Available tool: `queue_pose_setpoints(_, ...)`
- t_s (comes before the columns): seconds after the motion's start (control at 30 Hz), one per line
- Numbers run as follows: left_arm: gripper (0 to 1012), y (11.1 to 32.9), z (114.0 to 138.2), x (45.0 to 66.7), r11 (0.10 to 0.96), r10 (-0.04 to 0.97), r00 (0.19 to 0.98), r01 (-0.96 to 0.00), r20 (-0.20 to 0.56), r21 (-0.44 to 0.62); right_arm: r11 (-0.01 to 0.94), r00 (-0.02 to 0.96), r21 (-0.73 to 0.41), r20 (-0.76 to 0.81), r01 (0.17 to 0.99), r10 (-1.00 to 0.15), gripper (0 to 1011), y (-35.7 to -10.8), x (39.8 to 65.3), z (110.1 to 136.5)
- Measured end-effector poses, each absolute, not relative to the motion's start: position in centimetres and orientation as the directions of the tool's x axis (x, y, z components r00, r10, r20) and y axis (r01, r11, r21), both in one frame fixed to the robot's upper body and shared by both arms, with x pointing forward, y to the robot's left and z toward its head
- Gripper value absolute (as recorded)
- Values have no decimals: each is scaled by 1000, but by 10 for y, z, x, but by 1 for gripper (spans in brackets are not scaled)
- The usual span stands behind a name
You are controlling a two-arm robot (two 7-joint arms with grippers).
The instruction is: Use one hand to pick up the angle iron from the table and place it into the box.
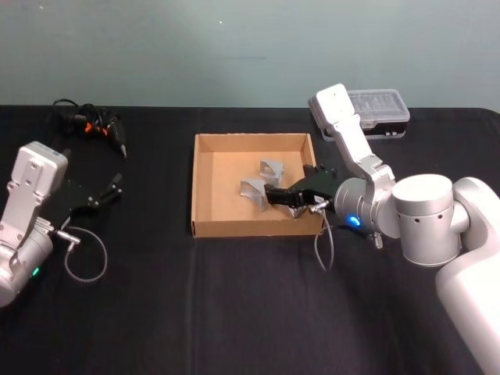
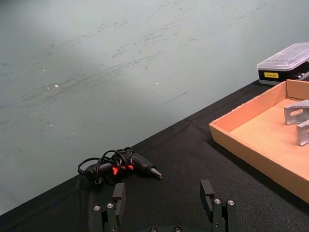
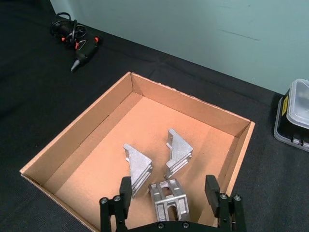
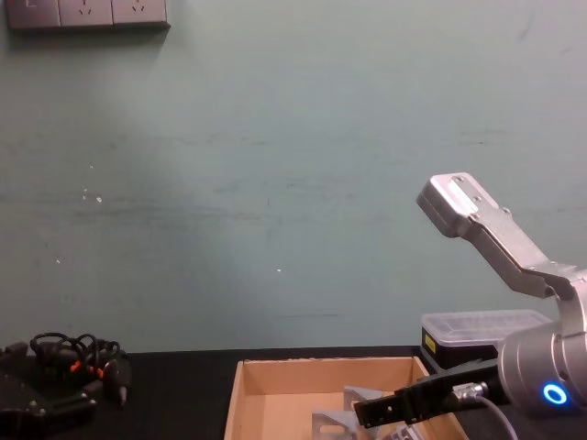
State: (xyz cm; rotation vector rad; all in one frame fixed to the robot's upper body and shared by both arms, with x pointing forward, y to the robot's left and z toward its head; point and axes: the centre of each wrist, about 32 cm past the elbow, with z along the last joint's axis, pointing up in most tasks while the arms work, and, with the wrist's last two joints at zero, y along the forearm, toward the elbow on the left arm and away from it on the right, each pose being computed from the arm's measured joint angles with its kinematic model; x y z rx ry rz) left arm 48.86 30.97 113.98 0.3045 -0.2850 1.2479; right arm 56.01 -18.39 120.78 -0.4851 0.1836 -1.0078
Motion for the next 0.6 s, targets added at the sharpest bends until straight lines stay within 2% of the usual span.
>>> queue_pose_setpoints(0.1,1011,310,1140,489,287,880,292,-955,374,70,439,529,-471,73,765,-845,1004,-184,560,1208)
queue_pose_setpoints(0.33,1011,310,1140,489,287,880,292,-955,374,70,452,536,-442,78,774,-841,1004,-185,557,1209)
queue_pose_setpoints(0.57,1012,310,1140,489,287,880,292,-955,374,70,468,528,-355,90,809,-844,1004,-195,543,1209)
queue_pose_setpoints(0.6,1011,310,1140,489,287,880,292,-955,374,70,477,529,-318,97,819,-843,1004,-199,534,1207)
